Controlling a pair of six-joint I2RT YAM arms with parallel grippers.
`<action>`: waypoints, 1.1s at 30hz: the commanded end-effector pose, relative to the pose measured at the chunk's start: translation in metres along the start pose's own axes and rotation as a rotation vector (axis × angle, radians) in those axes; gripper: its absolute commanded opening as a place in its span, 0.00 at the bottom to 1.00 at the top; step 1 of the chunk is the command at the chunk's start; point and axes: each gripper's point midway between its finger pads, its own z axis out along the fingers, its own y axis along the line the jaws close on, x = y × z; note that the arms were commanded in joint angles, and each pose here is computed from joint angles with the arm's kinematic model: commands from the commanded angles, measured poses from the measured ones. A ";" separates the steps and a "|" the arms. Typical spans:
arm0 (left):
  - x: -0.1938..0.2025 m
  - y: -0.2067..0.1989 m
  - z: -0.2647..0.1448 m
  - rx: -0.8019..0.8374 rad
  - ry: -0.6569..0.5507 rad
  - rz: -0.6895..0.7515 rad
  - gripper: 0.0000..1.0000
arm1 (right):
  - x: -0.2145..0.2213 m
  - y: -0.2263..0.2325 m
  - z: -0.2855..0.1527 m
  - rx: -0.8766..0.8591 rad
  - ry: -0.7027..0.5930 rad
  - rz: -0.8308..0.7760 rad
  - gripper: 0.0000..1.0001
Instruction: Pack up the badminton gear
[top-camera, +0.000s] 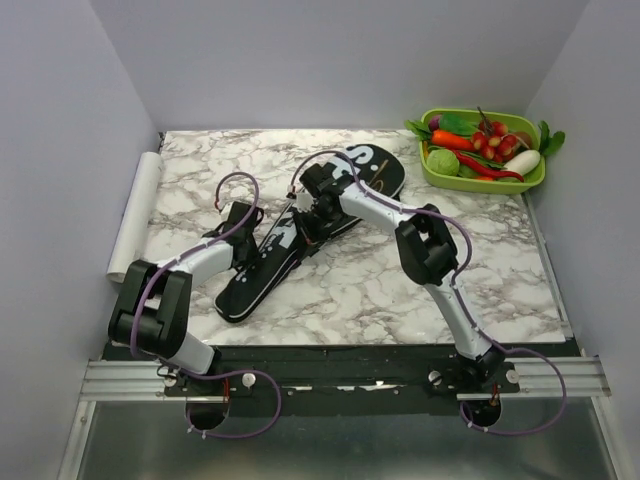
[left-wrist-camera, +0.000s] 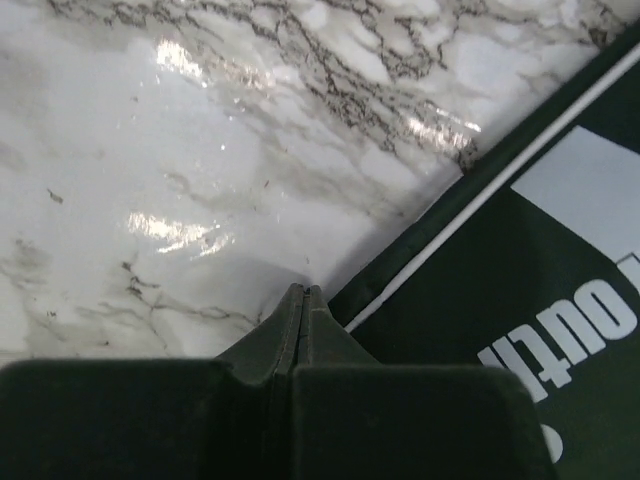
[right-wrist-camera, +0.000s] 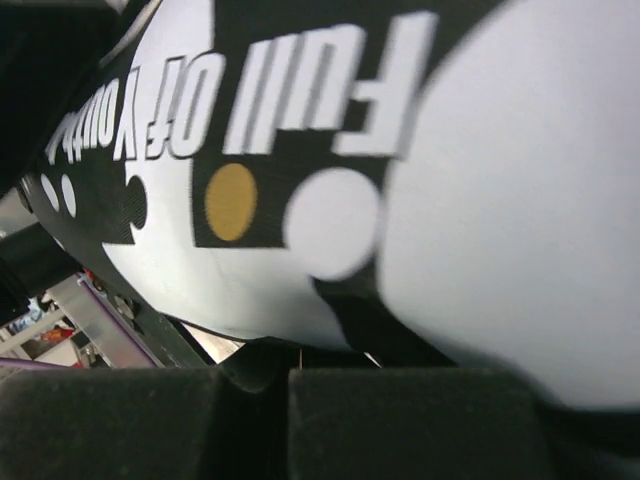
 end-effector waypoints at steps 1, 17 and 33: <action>0.044 -0.007 -0.015 0.053 0.121 0.035 0.01 | -0.022 0.004 0.015 -0.021 -0.036 -0.017 0.01; -0.012 -0.043 -0.051 0.071 -0.021 0.156 0.05 | 0.056 -0.021 -0.009 0.053 0.018 -0.061 0.01; 0.050 -0.067 -0.059 0.235 0.122 0.268 0.04 | 0.073 -0.031 -0.009 0.087 0.041 -0.044 0.00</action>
